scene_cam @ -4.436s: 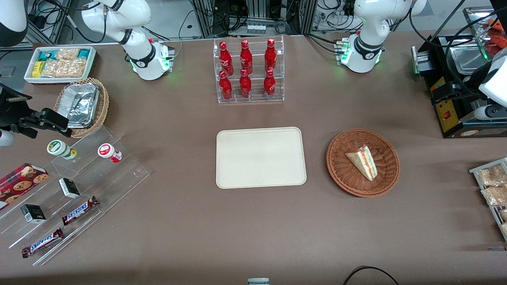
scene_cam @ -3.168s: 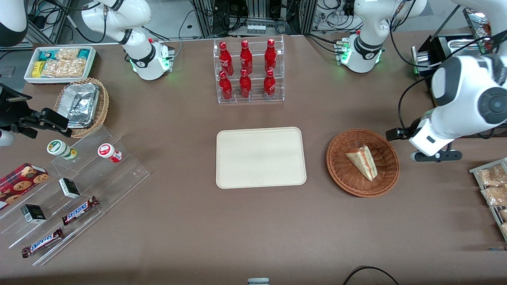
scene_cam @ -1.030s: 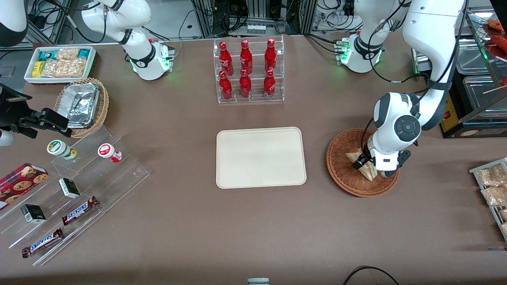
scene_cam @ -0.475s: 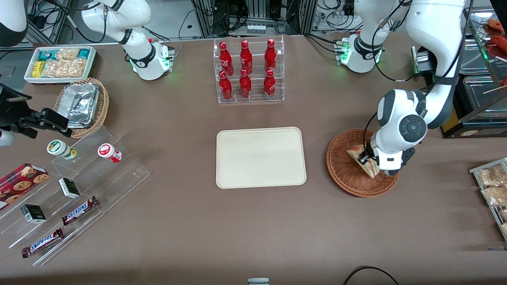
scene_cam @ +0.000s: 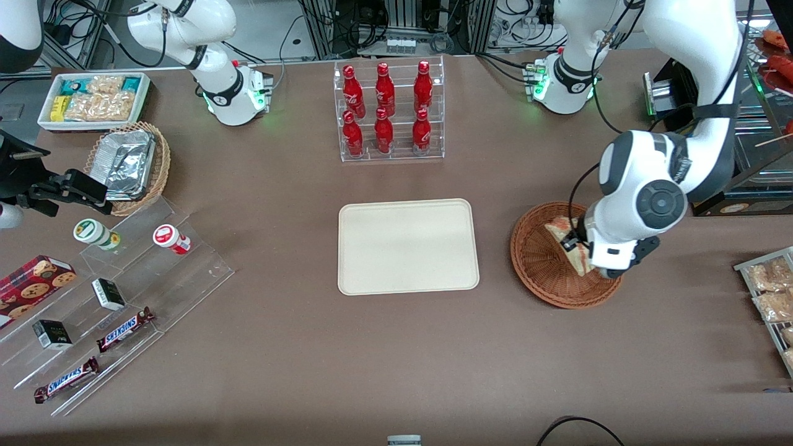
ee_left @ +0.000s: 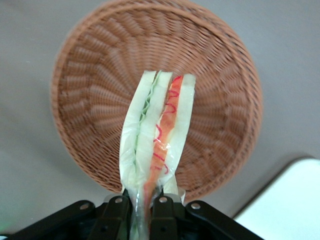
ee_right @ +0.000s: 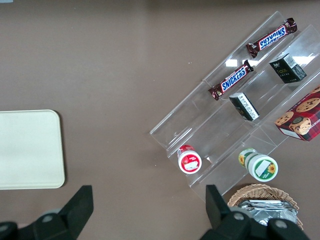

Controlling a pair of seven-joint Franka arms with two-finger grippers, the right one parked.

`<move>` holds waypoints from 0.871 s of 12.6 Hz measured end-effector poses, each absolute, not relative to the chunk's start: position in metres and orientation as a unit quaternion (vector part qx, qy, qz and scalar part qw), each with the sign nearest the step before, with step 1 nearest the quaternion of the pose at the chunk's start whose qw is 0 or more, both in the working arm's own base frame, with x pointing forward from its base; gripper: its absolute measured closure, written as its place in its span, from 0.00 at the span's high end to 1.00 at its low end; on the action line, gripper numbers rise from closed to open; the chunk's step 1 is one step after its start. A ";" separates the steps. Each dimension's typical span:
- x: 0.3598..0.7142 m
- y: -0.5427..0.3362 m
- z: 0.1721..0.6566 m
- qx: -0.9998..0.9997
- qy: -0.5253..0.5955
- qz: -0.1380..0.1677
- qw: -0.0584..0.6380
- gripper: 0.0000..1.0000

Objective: Place sandwich from basket to tray
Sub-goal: 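Lift the sandwich and carry it with the left gripper over the cream tray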

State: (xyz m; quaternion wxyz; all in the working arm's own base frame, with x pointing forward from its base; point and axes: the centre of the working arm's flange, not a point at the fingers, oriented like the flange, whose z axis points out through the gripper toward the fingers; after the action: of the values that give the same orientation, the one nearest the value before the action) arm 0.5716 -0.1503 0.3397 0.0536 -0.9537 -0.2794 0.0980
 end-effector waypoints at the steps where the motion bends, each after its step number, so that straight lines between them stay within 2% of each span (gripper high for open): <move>1: 0.571 -0.172 0.334 -0.958 -0.262 0.099 0.056 0.15; 5: 0.568 -0.262 0.311 -0.974 -0.194 0.101 0.058 0.15; 11: 0.556 -0.383 0.298 -0.985 -0.137 0.105 0.020 0.15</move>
State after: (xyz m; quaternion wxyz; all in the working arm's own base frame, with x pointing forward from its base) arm 0.5557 -0.3832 0.2981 0.0204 -0.9848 -0.1367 0.1053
